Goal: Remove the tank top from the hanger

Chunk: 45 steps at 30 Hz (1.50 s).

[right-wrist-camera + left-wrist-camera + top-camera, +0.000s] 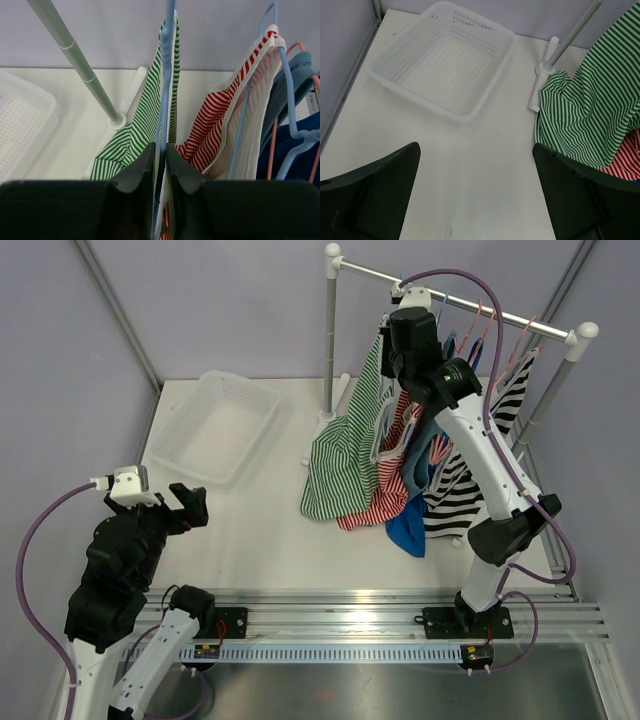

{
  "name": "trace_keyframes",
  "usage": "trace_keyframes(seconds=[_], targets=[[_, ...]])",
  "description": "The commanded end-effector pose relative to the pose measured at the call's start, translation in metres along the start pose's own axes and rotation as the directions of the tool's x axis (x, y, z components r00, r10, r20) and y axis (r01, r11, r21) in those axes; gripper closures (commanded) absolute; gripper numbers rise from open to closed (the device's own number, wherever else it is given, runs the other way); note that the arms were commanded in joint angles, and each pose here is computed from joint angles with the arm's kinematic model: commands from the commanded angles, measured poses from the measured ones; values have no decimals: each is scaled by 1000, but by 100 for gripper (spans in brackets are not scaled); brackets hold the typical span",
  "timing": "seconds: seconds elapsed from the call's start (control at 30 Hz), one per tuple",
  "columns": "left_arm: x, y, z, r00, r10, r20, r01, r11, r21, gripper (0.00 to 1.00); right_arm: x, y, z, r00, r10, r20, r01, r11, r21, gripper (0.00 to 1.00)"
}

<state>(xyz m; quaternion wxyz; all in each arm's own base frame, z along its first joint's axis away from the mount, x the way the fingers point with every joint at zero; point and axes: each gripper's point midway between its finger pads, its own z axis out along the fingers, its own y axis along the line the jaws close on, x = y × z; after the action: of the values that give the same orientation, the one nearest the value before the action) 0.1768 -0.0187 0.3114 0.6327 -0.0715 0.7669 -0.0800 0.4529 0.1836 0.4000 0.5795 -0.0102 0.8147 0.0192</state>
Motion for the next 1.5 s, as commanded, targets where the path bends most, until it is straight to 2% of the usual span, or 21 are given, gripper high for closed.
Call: trace_keyframes(seconds=[0.0,0.13,0.17,0.7,0.93,1.1,1.23,1.47], targets=[[-8,-10,6,1000,10,25,-11,999,45,1,-12,1,-2,998,22,56,-23,1000,10,81],[-8,-10,6,1000,10,26,-11,999,47,1,-18,3,-4,997,31,71,-31,1000,-4,88],[-8,-10,6,1000,10,26,-11,999,45,1,-20,4,-6,997,34,75,-33,999,-14,99],[-13,-13,6,1000,-2,28,1,999,53,1,-92,-6,-77,942,183,281,-150,979,-138,100],[-30,-25,9,999,-39,31,37,996,79,1,-76,10,-105,950,226,215,-158,942,-295,100],[-53,-42,15,995,-88,52,81,988,131,1,-61,25,-144,961,228,154,-138,883,-450,100],[-80,-68,24,990,-136,44,124,970,208,1,-35,37,-169,984,159,81,-88,828,-554,100],[-115,-124,55,979,-201,-13,191,909,369,1,-6,46,-221,996,72,61,-7,702,-712,100]])
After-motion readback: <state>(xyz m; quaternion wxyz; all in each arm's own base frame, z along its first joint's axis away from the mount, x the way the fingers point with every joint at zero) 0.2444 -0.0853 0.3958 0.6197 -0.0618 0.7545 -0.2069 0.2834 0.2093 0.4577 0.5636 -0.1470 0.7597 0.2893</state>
